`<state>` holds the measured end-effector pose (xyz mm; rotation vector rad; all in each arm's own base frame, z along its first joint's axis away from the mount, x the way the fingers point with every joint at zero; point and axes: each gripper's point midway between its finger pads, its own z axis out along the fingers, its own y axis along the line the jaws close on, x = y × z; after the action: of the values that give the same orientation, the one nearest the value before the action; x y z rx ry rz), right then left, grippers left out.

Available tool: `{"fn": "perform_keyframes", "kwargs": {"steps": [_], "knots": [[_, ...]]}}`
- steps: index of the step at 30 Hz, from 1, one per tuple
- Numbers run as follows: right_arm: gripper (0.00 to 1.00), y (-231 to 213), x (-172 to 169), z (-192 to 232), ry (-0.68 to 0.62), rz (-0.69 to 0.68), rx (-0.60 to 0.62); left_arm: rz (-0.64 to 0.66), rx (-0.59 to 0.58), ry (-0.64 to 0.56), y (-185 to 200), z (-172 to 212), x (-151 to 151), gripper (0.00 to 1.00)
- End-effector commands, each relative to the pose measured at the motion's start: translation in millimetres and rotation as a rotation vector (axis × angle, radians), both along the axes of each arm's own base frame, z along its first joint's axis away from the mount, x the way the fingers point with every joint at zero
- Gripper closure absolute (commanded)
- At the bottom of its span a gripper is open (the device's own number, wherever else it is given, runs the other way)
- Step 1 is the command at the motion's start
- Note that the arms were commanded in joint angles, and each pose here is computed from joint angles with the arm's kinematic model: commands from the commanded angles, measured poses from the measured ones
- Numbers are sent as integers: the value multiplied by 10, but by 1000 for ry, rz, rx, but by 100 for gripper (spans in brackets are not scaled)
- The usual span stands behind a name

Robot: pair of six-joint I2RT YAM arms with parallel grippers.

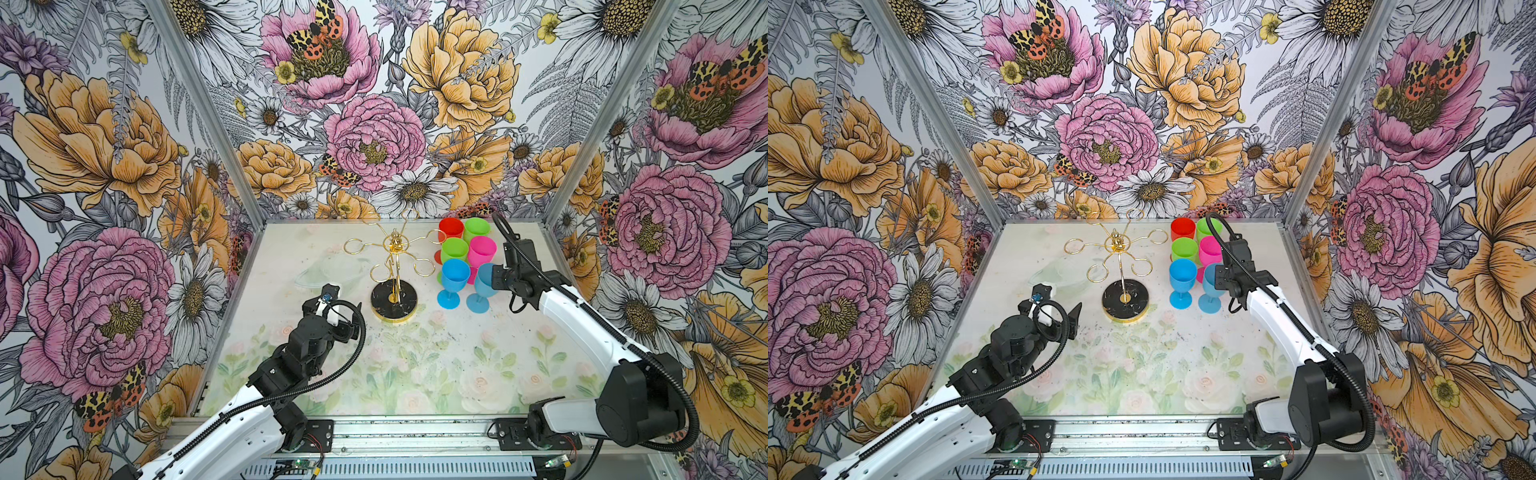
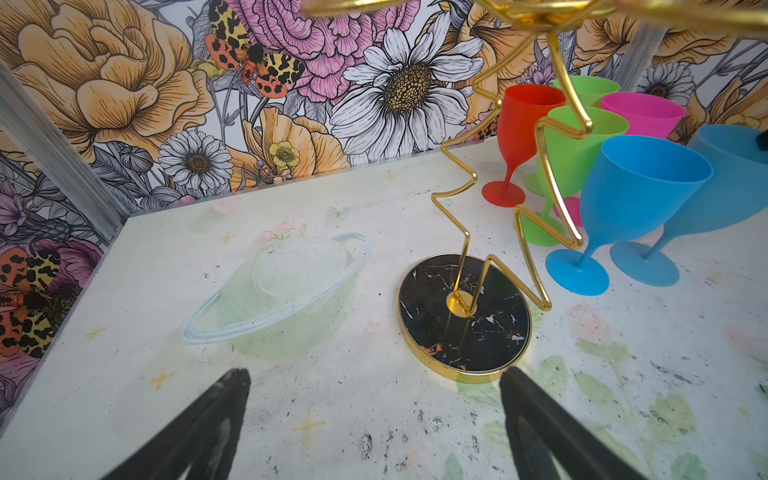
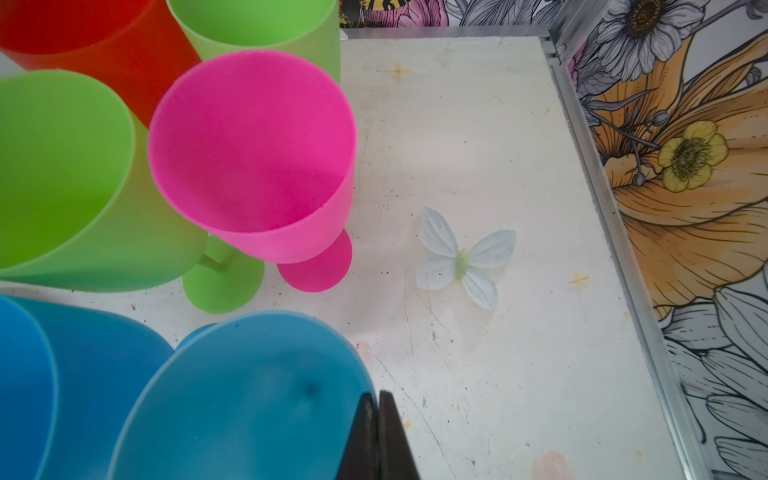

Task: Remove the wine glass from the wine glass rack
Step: 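Set the blue glass beside the other with the right gripper while the left withdraws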

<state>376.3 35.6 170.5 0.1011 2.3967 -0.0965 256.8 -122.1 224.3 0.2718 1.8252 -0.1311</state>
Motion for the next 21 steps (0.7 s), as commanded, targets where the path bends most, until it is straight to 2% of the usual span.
{"fn": "perform_keyframes", "kwargs": {"steps": [1,13,21], "knots": [[100,55,172,128,-53,5,45,-13,-19,5,-14,38,-4,4],[100,93,209,20,-21,24,58,27,0,22,59,-21,40,4],[86,100,190,28,-22,26,64,45,-9,25,103,-17,73,3]]}}
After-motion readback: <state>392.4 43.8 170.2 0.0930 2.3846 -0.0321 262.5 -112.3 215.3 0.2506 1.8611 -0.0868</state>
